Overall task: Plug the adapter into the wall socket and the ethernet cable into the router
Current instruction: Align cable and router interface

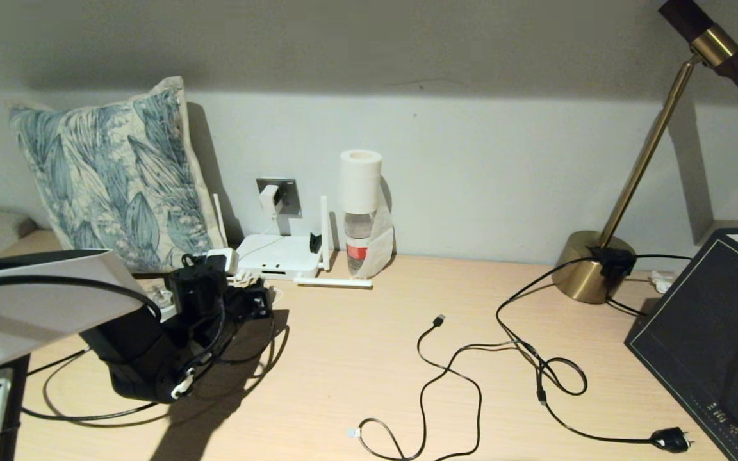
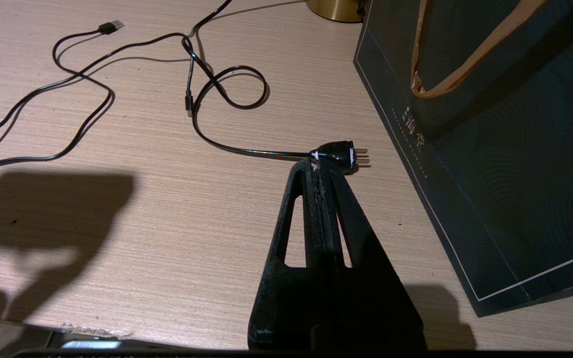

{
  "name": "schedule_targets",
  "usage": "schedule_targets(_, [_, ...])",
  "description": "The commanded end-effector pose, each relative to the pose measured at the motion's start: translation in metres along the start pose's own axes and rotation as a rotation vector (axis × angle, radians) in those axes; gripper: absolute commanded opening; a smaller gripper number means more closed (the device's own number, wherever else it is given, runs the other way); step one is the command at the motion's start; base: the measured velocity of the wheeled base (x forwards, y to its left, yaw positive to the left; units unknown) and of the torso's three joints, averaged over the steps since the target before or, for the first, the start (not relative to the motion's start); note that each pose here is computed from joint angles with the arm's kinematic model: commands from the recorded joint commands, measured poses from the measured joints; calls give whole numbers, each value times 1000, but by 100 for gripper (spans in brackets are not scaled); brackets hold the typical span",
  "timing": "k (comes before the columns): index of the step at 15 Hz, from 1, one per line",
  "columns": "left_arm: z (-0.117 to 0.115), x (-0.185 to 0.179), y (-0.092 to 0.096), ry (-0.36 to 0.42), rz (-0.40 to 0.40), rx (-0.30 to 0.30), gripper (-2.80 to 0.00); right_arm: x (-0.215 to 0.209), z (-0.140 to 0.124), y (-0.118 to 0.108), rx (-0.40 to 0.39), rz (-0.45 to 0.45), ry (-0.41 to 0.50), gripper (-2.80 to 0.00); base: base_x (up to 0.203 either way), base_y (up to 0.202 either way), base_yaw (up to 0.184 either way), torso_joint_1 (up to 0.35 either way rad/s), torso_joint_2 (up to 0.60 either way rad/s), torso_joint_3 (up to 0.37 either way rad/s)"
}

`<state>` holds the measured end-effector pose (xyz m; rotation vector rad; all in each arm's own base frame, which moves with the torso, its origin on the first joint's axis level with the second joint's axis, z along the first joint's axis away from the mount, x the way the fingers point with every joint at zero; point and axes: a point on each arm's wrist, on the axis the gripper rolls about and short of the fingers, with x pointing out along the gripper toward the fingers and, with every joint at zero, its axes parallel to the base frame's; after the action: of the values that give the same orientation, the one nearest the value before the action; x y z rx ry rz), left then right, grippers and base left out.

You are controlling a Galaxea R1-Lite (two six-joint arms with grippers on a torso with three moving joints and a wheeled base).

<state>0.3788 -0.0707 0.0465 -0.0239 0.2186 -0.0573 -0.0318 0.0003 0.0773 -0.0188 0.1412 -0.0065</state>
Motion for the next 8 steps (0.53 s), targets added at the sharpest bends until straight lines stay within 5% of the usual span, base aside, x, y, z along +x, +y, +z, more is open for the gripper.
schedule_targets(1, [1,0,0,-8,1,-2,-280,0,0,0,0,0,1,-280,0,0,0,0,0,0])
schedule_targets(8, [1,0,0,-8,1,-2,-280,0,0,0,0,0,1,-280,0,0,0,0,0,0])
